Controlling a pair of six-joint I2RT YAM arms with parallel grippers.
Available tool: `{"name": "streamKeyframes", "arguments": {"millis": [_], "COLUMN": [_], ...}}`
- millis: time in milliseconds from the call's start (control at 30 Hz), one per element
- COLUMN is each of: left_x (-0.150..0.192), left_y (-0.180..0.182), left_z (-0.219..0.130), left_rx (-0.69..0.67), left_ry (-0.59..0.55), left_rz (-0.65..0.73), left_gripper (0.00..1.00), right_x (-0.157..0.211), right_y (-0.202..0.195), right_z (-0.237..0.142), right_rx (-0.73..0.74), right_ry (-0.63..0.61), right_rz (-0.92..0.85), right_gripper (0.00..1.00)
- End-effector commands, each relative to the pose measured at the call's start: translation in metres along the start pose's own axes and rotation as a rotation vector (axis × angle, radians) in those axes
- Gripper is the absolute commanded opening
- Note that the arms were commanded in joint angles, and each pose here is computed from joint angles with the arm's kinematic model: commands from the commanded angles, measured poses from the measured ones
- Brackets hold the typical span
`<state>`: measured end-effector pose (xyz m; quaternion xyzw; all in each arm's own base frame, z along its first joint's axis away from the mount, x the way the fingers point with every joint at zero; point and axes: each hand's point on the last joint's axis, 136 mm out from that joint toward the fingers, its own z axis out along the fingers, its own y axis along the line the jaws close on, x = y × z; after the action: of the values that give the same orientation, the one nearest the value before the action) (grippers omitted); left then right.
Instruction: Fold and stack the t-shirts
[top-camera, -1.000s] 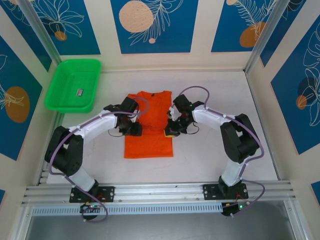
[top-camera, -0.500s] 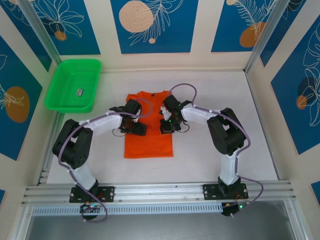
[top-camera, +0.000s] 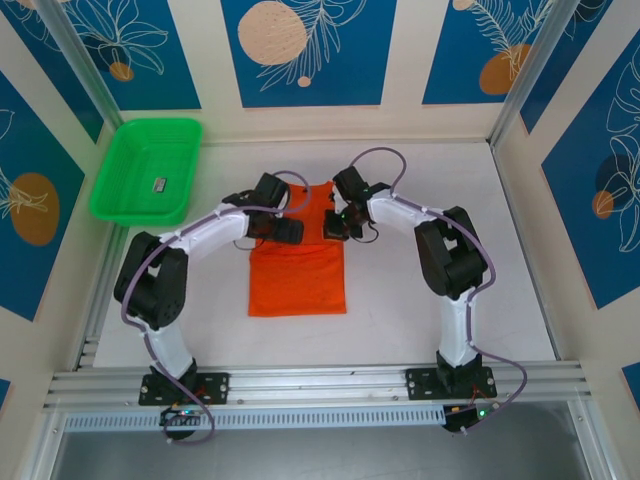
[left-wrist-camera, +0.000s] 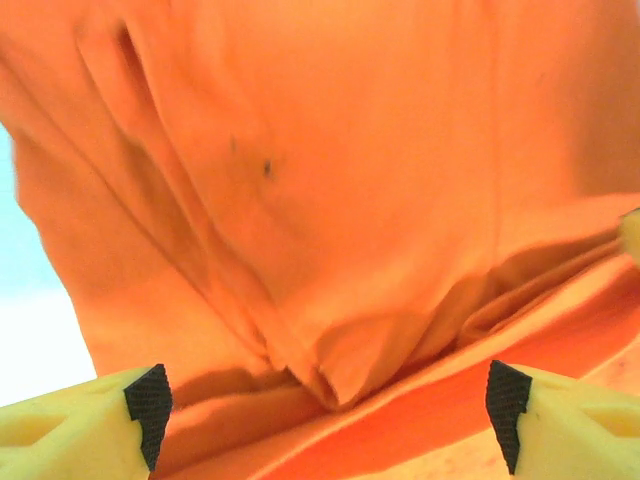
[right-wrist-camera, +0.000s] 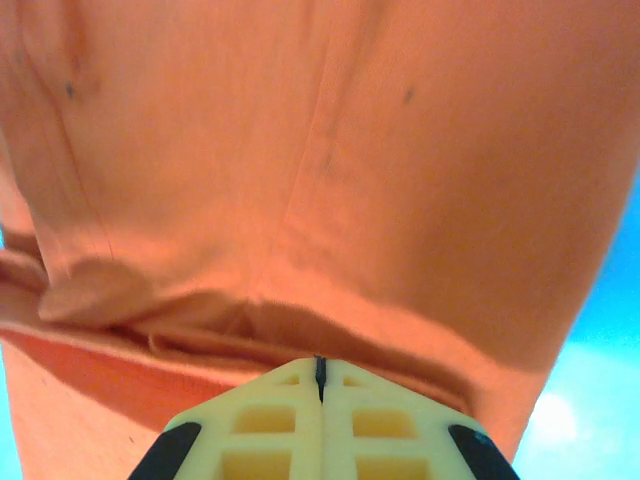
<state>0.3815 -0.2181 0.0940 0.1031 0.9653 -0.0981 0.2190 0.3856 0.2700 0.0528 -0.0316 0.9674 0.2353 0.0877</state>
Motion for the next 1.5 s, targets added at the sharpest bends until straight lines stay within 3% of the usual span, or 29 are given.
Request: {"name": "streamKeyframes", "arguments": {"millis": [0,67,200,367,500,700,933,1200,1467], "left_x": [-0.01,-0.004,0.023,0.064,0.081,0.093,0.088,0.049,0.029], "left_y": [0.008,0.009,0.001,-0.008,-0.011,-0.009,0.016,0.023,0.031], "left_z": [-0.016,-0.02,-0.03,-0.039,-0.034,-0.009,0.024,0.04,0.05], "left_rx": [-0.001,0.019,0.138,0.24,0.275,0.274,0.121,0.042,0.007], "left_ry": [-0.001,0.023,0.085,0.182,0.23,0.289,0.29,0.211,0.21], "left_rz": [0.003,0.011,0.008,0.032,0.03,0.011,0.02,-0.014,-0.059], "left_gripper": [0.83,0.8,0.62,0.37,0.26,0.23,0.17,0.23,0.28], "right_x": [-0.012,-0.02,-0.019,0.025,0.054,0.065,0.061,0.048,0.025], "right_y": [-0.003,-0.002,0.017,0.041,0.043,0.041,0.033,0.019,-0.016], "right_z": [-0.004,-0.013,-0.033,-0.041,-0.034,-0.018,0.002,0.01,0.013], "right_rx": [-0.023,-0.042,-0.131,-0.234,-0.224,-0.199,-0.143,-0.093,-0.053], "right_ry": [0.014,-0.006,-0.04,0.047,0.117,0.186,0.209,0.21,0.211], "right_rz": [0.097,0.112,0.066,-0.041,-0.095,-0.114,-0.104,-0.038,0.15], "right_gripper": [0.0,0.0,0.0,0.0,0.0,0.0,0.0,0.0,0.0]}}
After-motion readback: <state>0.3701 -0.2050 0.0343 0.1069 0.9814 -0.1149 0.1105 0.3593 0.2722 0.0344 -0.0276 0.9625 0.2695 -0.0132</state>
